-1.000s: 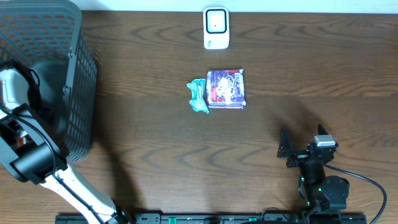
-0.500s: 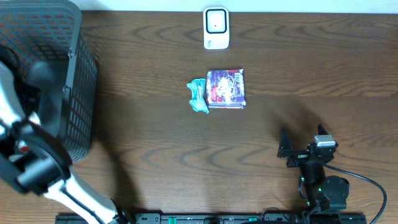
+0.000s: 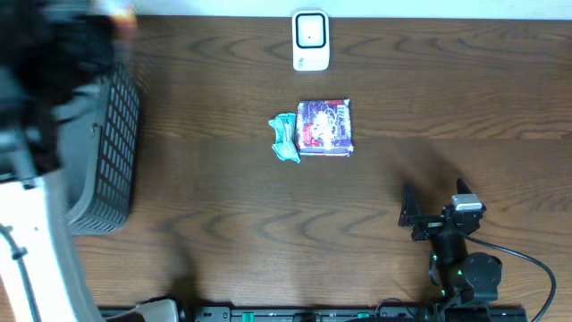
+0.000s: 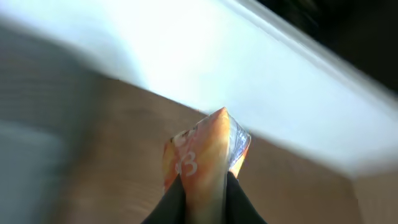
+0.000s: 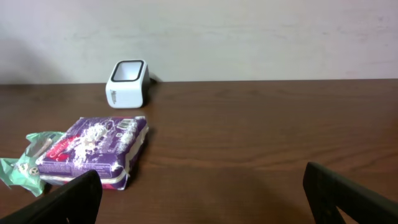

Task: Scan the item barcode
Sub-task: 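Carry the orange snack to the scanner and set it down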

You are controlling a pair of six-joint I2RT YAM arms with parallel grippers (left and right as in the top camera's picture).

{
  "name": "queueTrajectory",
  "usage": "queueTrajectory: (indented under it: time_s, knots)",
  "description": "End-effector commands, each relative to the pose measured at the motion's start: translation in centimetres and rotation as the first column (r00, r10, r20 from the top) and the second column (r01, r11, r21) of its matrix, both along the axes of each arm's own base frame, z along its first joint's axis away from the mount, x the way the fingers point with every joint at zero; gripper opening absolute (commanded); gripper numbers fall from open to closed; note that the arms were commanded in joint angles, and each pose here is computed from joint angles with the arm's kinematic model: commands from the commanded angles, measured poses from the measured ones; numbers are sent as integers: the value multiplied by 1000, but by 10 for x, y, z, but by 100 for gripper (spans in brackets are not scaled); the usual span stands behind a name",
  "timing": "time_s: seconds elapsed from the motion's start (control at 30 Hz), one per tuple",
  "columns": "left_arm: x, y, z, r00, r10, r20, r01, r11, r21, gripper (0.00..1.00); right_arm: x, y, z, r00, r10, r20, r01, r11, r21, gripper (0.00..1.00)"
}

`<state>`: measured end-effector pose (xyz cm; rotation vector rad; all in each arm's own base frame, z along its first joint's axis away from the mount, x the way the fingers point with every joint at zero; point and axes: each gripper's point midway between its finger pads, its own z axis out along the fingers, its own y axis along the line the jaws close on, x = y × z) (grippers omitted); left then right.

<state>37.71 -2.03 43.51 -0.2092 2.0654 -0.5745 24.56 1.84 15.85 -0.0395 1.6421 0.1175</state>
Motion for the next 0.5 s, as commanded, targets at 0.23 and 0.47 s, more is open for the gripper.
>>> queueTrajectory:
  time_s: [0.23, 0.47]
  knots:
    - [28, -105, -184, 911, -87, -403, 271, 863, 426, 7, 0, -4, -1, 1000, -18, 1, 18, 1000, -11, 99]
    - [34, -125, -284, 822, 44, -567, 336, 767, 546, 7, 0, -4, -1, 1000, -18, 1, 18, 1000, -11, 99]
